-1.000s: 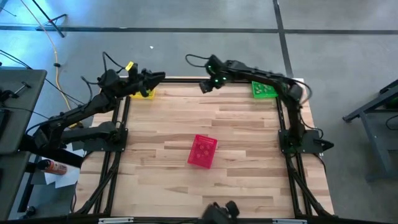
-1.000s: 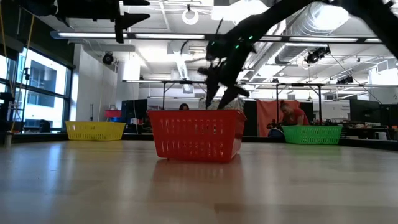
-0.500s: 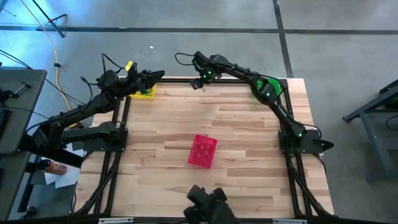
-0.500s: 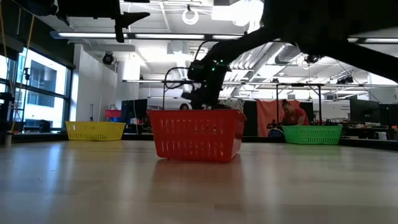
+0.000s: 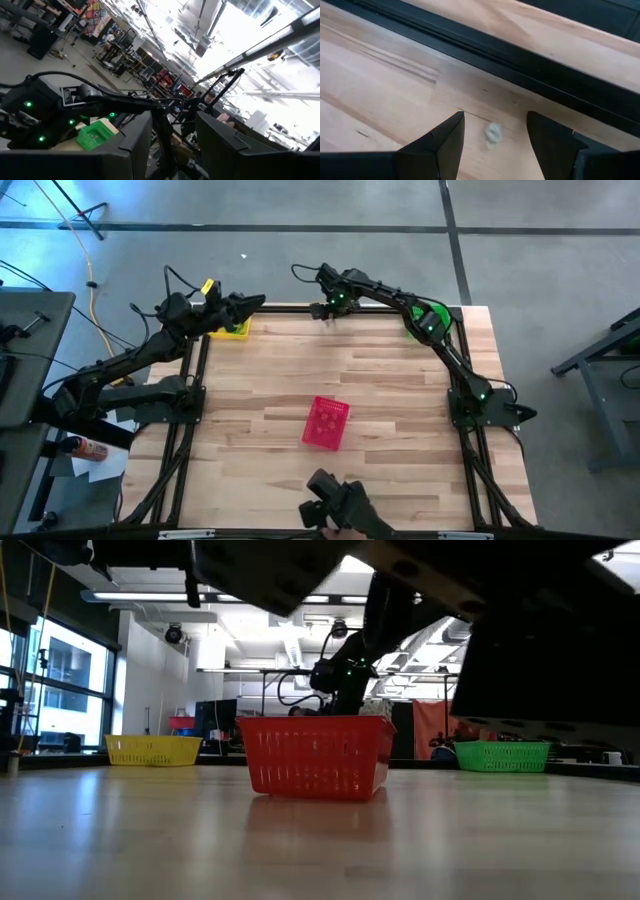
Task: Sort Halloween decoration
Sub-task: Put the white skull toy into the green bin
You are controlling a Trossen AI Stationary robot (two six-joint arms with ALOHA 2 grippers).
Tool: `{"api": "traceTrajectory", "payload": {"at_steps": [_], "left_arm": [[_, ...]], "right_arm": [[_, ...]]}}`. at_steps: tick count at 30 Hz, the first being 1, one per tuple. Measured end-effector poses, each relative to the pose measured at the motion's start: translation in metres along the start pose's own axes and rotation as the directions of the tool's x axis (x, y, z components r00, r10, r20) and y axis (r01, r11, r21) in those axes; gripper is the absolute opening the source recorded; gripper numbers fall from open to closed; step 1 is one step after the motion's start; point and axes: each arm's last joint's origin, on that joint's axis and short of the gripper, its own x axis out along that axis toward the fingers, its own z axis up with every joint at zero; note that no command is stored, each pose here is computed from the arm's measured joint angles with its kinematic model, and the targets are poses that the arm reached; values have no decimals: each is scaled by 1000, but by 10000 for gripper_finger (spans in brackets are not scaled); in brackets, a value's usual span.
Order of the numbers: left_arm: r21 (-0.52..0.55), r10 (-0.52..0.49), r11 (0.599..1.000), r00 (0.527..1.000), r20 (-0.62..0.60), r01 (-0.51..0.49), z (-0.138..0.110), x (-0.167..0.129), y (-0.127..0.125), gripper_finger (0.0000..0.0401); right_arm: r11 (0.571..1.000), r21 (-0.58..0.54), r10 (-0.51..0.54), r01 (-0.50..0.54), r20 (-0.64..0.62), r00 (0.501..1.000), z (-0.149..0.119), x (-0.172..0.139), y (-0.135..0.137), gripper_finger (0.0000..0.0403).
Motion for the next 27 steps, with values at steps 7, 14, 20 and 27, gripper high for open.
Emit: {"api": "traceTrajectory", "payload": {"at_steps": [7,14,20,27], "left_arm": [[42,-23,999,999,-24,24,-1,0,-1,142],[41,-30,999,999,-33,31,-1,0,-1,142],[40,-30,999,999,-33,31,-1,0,-1,142],[32,-29,999,999,-33,30,-1,0,-1,142]], "right_arm": [[985,-165,51,-51,-7,999,-2,1,8,206],[976,-201,75,-80,-32,997,-4,1,9,175],[964,-250,71,-87,-71,995,-8,2,9,98],[950,-295,82,-104,-88,993,-13,3,16,7]]}}
